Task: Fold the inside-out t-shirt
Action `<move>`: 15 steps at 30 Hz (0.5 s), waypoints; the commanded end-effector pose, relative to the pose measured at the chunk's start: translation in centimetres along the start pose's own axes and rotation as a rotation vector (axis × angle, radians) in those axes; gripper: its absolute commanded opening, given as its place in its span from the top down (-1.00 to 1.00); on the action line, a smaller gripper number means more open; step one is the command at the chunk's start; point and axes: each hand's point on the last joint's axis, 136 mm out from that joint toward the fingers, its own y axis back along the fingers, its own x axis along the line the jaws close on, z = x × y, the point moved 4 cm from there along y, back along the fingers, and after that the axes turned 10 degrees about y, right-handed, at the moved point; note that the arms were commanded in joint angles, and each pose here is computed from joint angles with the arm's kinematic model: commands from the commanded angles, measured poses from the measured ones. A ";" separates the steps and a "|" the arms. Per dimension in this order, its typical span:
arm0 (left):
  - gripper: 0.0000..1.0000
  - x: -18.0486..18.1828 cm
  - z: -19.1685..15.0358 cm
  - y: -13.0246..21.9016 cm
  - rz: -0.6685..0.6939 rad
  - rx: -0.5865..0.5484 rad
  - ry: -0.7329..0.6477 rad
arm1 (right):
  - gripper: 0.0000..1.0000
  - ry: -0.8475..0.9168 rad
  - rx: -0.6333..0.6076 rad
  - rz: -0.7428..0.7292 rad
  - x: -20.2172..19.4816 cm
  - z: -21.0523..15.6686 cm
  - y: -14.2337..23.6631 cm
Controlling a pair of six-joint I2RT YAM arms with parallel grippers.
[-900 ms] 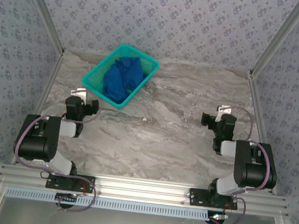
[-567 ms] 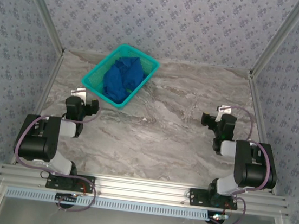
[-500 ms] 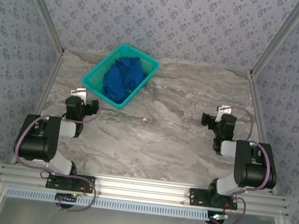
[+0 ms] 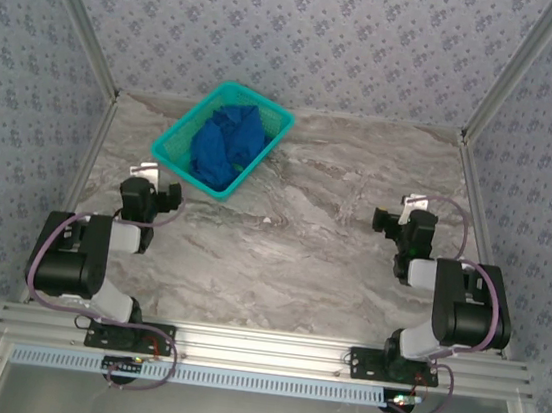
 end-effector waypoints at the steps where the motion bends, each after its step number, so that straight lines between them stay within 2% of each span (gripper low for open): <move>1: -0.95 2.3 3.3 1.7 0.159 -0.107 0.098 | -1.00 -0.064 -0.012 -0.151 -2.5 2.5 1.4; 3: -0.95 4.3 4.3 3.3 0.266 -0.113 0.185 | -1.00 -0.152 -0.041 -0.249 -4.6 2.9 3.2; 6: -0.95 7.0 5.8 5.8 0.367 -0.127 0.389 | -1.00 -0.445 -0.058 -0.386 -8.5 3.1 6.7; 8: -0.94 6.4 6.8 6.6 0.307 -0.109 0.429 | -1.00 -0.519 -0.064 -0.400 -9.3 3.7 8.4; 10: -0.86 2.7 8.6 6.3 0.052 -0.092 0.395 | -1.00 -0.479 -0.113 -0.214 -6.9 6.3 8.7; 12: -0.86 -1.6 10.0 5.7 -0.134 -0.040 0.332 | -0.98 -0.341 -0.112 0.000 -2.3 9.0 8.1; 15: -0.86 -8.9 10.5 3.8 -0.277 0.149 0.095 | -0.98 -0.100 -0.004 0.226 4.9 11.6 7.3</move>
